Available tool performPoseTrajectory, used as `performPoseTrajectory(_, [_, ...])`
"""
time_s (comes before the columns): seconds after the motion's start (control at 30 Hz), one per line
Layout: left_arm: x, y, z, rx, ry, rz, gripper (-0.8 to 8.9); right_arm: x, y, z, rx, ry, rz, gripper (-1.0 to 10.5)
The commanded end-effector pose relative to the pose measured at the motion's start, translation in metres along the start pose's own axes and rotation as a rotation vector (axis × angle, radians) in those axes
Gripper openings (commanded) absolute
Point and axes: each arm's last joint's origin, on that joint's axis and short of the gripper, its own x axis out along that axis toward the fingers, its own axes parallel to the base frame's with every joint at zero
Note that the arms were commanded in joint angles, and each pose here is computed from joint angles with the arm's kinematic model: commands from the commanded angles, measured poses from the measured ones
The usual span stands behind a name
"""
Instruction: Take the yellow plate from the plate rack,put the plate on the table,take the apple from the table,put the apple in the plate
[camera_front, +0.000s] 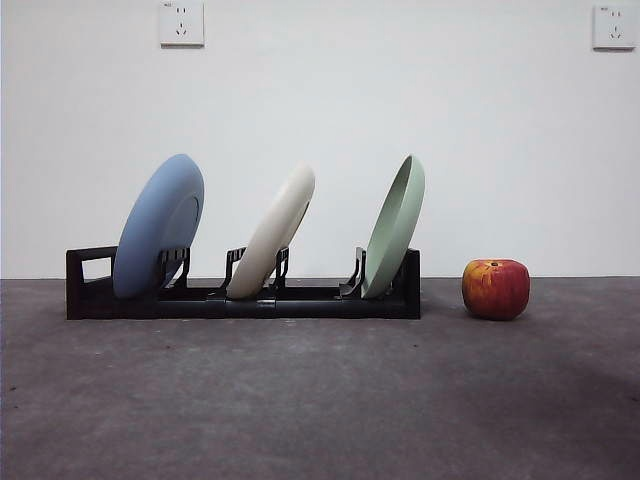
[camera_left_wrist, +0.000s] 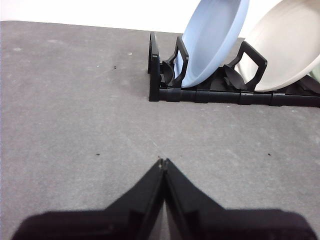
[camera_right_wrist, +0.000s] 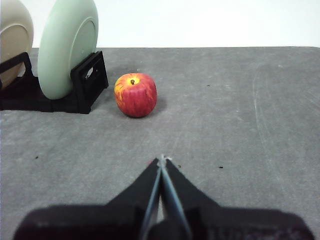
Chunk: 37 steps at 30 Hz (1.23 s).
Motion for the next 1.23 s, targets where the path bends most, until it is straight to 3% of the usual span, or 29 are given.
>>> performPoseTrajectory(0.03, [0.001,0.000,-0.002,-0.006,0.001,-0.002,-0.04,0.001,0.000,-0.002,0.053,0.003,0.000,0.0])
performPoseTrajectory(0.23, [-0.007,-0.003,0.017,-0.033,-0.014,-0.050,-0.06,-0.004,0.000,0.011,0.212,-0.036,0.003,-0.1])
performPoseTrajectory(0.5, [-0.023,-0.011,0.065,-0.081,-0.048,-0.092,-0.06,-0.021,0.001,0.061,0.267,-0.138,0.021,-0.1])
performPoseTrajectory(0.67, [-0.030,-0.017,0.098,-0.080,-0.020,-0.171,-0.06,-0.032,0.004,0.101,0.253,-0.109,0.073,-0.1])
performPoseTrajectory(0.93, [-0.038,-0.027,0.147,-0.043,0.063,-0.348,-0.06,-0.040,0.006,0.161,0.092,0.122,0.141,-0.1])
performPoseTrajectory(1.23, [-0.046,-0.035,0.180,0.023,0.178,-0.408,-0.06,-0.043,0.007,0.199,0.011,0.315,0.194,-0.1])
